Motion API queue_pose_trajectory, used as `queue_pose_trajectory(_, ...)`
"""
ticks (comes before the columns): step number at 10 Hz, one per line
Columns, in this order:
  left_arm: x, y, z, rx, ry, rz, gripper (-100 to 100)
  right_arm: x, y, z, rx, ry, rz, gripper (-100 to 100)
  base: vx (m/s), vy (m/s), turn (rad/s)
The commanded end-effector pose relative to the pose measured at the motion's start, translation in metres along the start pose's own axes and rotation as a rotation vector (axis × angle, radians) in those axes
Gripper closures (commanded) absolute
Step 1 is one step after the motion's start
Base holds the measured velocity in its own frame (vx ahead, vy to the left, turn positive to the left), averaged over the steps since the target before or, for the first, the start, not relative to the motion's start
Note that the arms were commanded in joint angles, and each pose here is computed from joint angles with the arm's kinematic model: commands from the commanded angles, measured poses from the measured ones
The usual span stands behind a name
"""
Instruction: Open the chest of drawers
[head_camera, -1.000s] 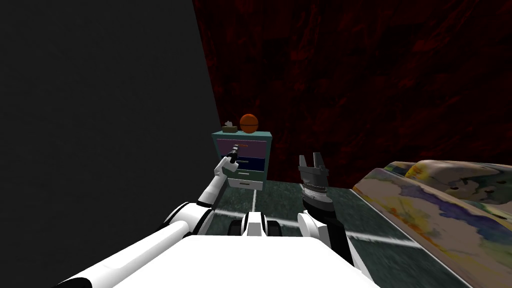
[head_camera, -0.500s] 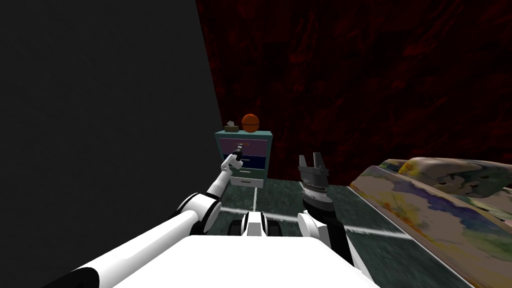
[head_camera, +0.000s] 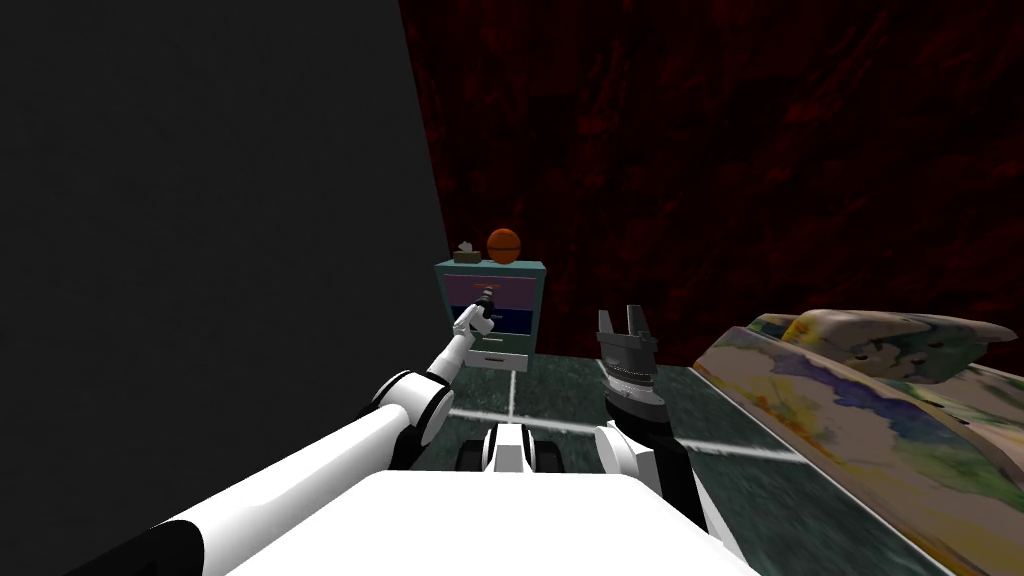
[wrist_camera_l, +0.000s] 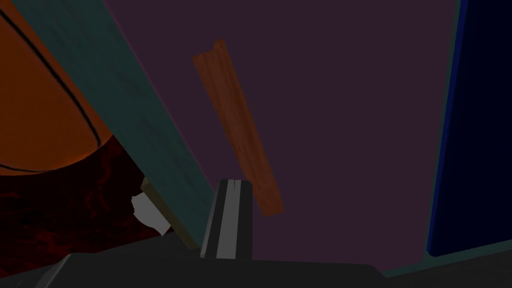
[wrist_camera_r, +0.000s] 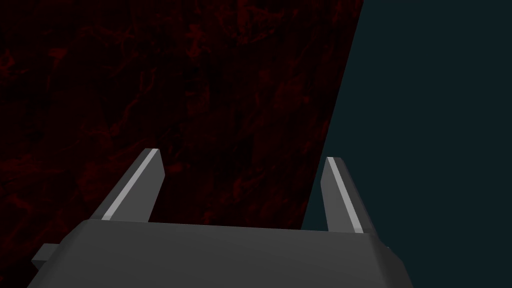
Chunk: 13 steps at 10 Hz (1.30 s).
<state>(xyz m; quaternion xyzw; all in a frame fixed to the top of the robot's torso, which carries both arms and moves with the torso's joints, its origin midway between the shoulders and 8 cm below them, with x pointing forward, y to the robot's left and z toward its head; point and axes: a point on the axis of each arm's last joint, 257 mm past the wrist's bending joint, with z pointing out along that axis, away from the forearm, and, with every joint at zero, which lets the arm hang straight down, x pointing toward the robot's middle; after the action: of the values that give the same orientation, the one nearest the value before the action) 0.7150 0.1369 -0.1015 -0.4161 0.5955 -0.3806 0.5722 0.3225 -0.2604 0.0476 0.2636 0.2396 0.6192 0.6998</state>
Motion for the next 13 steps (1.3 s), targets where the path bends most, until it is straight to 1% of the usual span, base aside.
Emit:
queue_pose_trajectory(1,0.036,-0.038,-0.001,0.049,0.045,-0.04,100,0.0,0.0,0.0,0.0,0.0,0.0,0,-0.174,0.094,-0.054)
queue_pose_trajectory(2,0.037,-0.048,0.002,0.059,0.04,-0.005,100,0.0,0.0,0.0,0.0,0.0,0.0,0,-0.082,0.029,-0.001)
queue_pose_trajectory(3,0.038,-0.057,0.005,0.067,0.04,0.017,100,0.0,0.0,0.0,0.0,0.0,0.0,0,-0.012,0.002,0.016)
queue_pose_trajectory(4,0.042,-0.038,0.007,0.033,0.046,0.033,100,0.0,0.0,0.0,0.0,0.0,0.0,0,0.015,-0.008,0.001)
queue_pose_trajectory(5,0.045,-0.026,0.008,0.009,0.052,0.04,100,0.0,0.0,0.0,0.0,0.0,0.0,0,0.019,-0.014,-0.002)
queue_pose_trajectory(6,0.046,-0.023,0.008,0.003,0.053,0.042,100,0.0,0.0,0.0,0.0,0.0,0.0,0,0.014,-0.008,0.002)
queue_pose_trajectory(7,0.044,-0.029,0.008,0.009,0.05,0.042,100,0.0,0.0,0.0,0.0,0.0,0.0,0,0.008,-0.003,-0.001)
queue_pose_trajectory(8,0.022,-0.023,0.013,0.005,0.022,0.061,-100,0.0,0.0,0.0,0.0,0.0,0.0,0,0.009,-0.002,-0.006)
queue_pose_trajectory(11,-0.023,-0.015,0.021,-0.004,-0.034,0.1,-100,0.0,0.0,0.0,0.0,0.0,0.0,0,0.012,0.005,-0.002)
queue_pose_trajectory(13,-0.044,-0.011,0.024,-0.01,-0.06,0.118,-100,0.0,0.0,0.0,0.0,0.0,0.0,0,0.019,0.006,-0.005)
